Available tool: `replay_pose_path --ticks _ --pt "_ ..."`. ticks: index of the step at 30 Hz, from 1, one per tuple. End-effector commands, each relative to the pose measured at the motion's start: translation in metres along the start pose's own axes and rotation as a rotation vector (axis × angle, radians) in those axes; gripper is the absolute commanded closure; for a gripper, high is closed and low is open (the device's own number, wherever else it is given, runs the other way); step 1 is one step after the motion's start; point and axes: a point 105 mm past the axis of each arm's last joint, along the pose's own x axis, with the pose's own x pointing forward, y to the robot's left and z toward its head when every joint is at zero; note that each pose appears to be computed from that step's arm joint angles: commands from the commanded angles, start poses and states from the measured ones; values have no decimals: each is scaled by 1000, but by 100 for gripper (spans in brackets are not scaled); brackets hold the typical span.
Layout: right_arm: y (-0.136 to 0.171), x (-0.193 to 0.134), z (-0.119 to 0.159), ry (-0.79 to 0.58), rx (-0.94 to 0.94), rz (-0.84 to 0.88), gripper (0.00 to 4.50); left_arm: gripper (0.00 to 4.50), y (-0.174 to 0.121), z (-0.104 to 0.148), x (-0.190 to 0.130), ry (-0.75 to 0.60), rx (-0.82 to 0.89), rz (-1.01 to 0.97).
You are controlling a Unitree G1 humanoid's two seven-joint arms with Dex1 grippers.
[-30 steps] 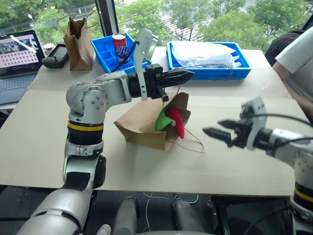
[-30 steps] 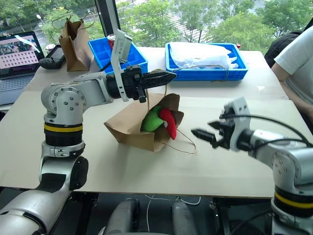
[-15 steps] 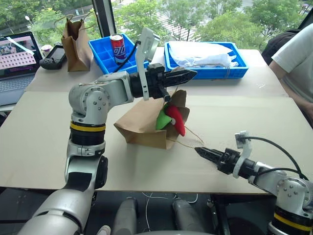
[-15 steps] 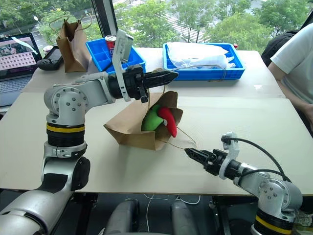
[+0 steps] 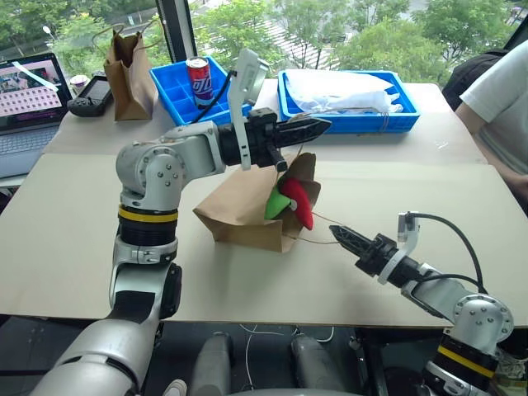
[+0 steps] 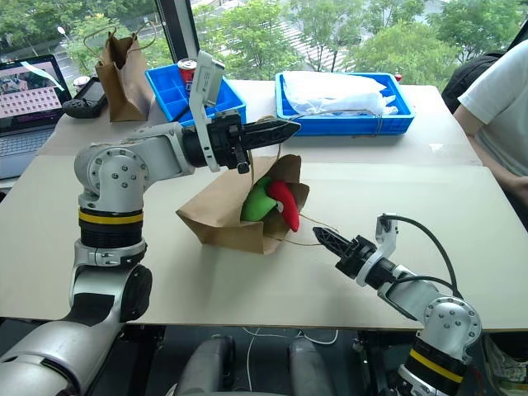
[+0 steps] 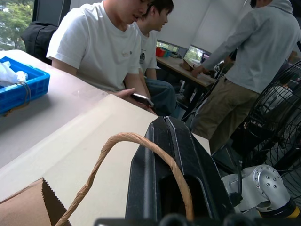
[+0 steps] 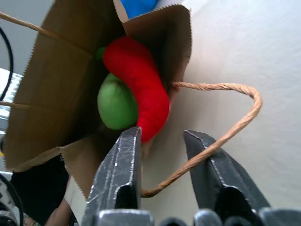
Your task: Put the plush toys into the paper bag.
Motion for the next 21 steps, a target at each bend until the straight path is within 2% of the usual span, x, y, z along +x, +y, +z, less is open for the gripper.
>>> replay_pose_path --ticks 1,2,8,12,17,21 --pt "55 0 39 -132 -120 203 425 450 -2 15 -5 -43 57 6" --pt "65 1 45 -144 -140 234 445 450 0 16 -6 -44 61 13" --pt "139 29 58 -119 -275 418 445 450 31 28 -41 -26 127 163" --pt "168 39 57 -89 -301 480 445 450 41 28 -55 0 153 209" --pt "180 38 51 -31 -336 490 445 450 43 22 -60 -2 142 229" --pt "149 36 44 48 -396 350 445 450 41 17 -59 3 135 226"
